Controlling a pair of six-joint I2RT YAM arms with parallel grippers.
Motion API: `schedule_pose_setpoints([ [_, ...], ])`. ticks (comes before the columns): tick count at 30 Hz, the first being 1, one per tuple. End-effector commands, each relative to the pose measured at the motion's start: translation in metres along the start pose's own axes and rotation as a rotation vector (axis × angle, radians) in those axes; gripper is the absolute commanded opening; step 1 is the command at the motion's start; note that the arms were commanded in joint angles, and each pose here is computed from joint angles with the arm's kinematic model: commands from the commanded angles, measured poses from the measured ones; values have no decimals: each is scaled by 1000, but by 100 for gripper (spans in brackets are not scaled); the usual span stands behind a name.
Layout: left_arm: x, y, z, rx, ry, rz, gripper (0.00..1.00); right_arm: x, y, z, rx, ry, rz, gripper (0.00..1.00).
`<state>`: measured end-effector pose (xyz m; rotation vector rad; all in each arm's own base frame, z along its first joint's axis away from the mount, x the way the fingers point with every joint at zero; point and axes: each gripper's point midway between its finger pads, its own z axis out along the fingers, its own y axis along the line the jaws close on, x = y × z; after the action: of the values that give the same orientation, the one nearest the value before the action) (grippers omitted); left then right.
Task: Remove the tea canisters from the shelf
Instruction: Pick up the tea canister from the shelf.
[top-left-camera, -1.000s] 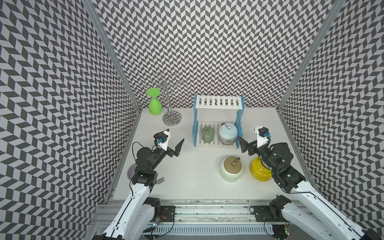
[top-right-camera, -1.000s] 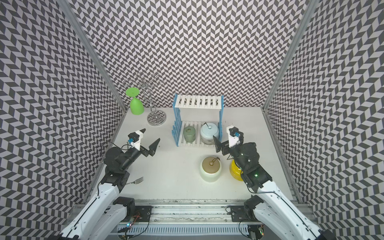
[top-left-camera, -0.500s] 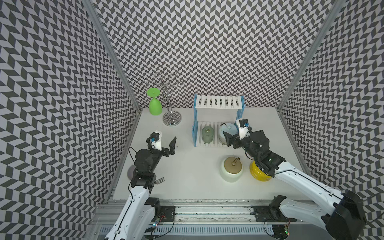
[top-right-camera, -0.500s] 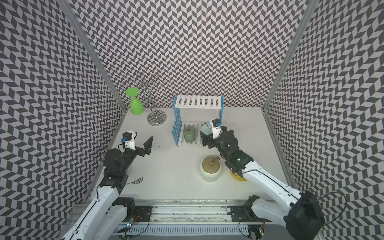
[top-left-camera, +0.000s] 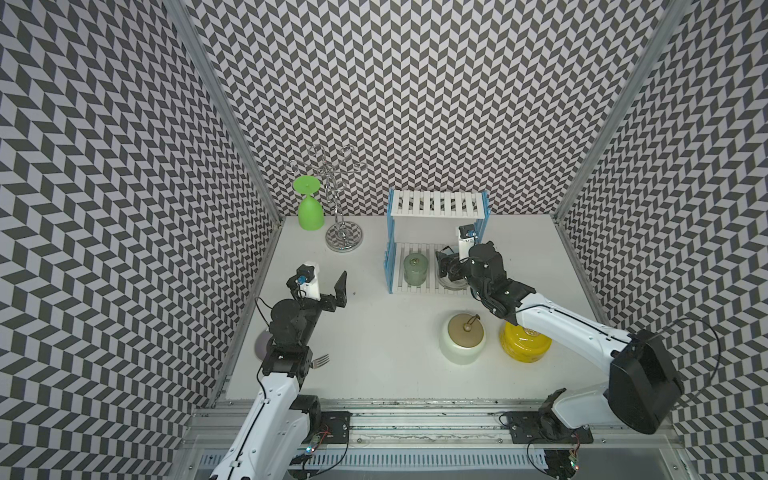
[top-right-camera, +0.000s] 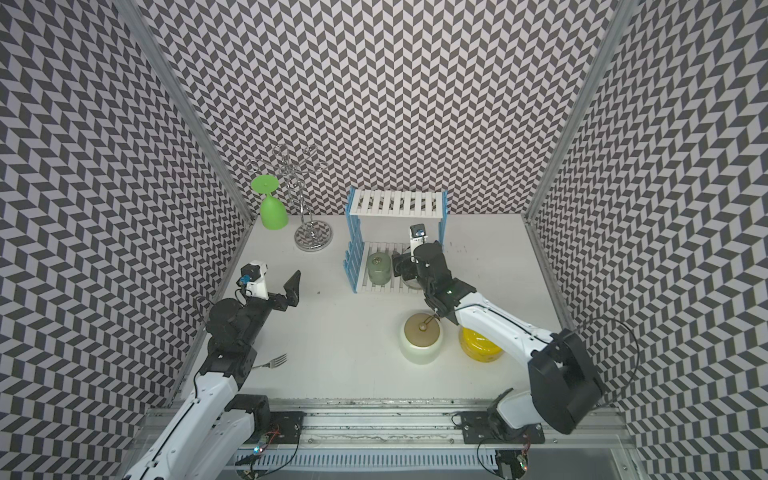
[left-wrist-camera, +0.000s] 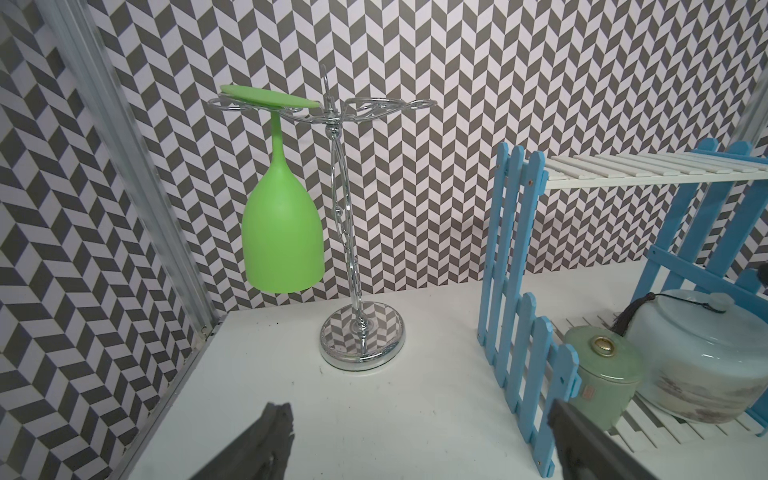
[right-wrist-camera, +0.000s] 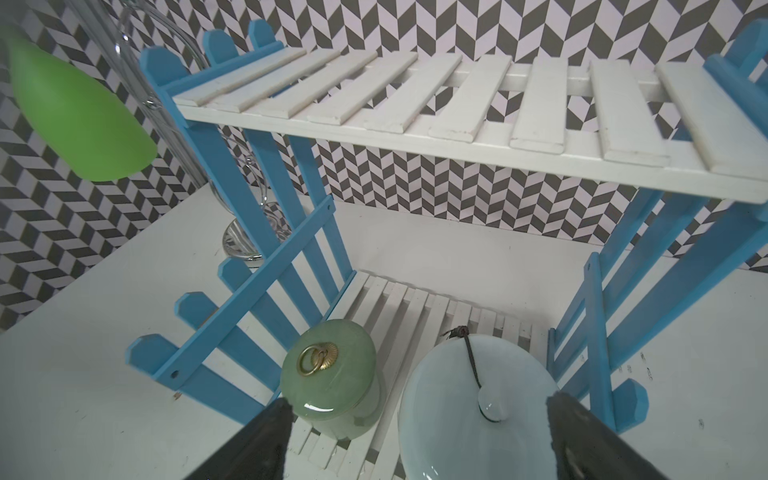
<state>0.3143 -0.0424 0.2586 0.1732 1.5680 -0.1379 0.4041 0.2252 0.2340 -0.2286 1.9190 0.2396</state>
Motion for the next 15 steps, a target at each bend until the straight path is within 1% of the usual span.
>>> schedule_pose_setpoints([
  [1,-20,12,-2,-71,-62,35,100,-3,-11,14,55,-6,43,95],
  [5,-30,28,-5,-164,-78,29,100,8,-18,30,76,24,74,94],
  [10,-47,36,-7,-206,-101,-8,100,17,-26,44,105,50,93,93],
  [11,-49,34,-7,-198,-100,-11,100,17,-27,46,107,50,98,92],
  [14,-43,16,-4,-96,-80,47,100,18,-28,52,107,42,101,91],
  [15,-42,14,-3,-82,-73,50,100,19,-28,54,105,44,100,91],
])
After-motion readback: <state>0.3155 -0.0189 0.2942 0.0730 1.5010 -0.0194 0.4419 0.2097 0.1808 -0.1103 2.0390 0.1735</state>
